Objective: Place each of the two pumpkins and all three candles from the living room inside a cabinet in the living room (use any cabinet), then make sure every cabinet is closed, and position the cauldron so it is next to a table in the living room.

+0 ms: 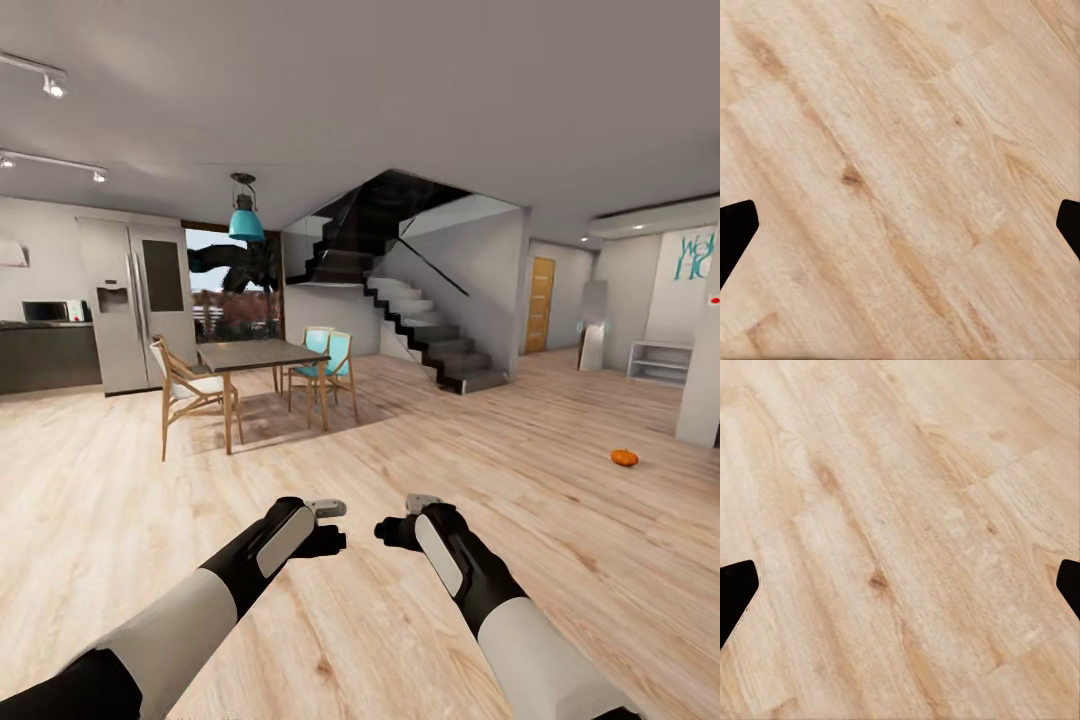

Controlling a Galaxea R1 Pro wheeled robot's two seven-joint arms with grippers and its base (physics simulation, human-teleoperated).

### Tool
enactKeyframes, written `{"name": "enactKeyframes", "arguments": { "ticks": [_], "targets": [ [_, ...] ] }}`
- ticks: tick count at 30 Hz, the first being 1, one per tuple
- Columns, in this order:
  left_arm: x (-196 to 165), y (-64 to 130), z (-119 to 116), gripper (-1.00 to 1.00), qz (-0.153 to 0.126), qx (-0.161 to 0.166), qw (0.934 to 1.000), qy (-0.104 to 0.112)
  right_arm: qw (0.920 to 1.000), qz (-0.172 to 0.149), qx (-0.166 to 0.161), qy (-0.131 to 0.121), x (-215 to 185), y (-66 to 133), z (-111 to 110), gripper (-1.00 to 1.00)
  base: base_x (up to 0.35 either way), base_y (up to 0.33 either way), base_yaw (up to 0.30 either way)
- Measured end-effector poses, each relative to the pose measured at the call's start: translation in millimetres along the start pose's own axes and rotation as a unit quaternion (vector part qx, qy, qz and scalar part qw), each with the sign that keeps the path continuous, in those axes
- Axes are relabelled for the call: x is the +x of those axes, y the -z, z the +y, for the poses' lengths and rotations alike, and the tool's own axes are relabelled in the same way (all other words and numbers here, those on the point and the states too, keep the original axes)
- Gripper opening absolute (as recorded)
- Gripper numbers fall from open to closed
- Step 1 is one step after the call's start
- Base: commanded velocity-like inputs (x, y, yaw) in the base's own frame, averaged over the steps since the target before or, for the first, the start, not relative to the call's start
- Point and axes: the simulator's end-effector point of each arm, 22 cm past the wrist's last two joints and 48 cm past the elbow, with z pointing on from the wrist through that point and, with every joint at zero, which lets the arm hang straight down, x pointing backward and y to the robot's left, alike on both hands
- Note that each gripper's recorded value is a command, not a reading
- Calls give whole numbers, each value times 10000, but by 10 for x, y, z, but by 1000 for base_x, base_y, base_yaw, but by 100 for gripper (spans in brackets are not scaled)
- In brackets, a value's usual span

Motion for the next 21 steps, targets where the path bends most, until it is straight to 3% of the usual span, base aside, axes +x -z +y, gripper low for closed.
{"name": "enactKeyframes", "arguments": {
  "ticks": [16, 21],
  "targets": [
    [-216, 107, -12, 100, 118, -31, 9999, 32, 10000, 27, 8, -34, -307, 100, 24, 100, 0, 0, 141],
    [-276, 136, -16, 100, 163, -39, 9999, 42, 10000, 69, 13, -60, -373, 117, 24, 100, 0, 0, 34]
  ]
}}
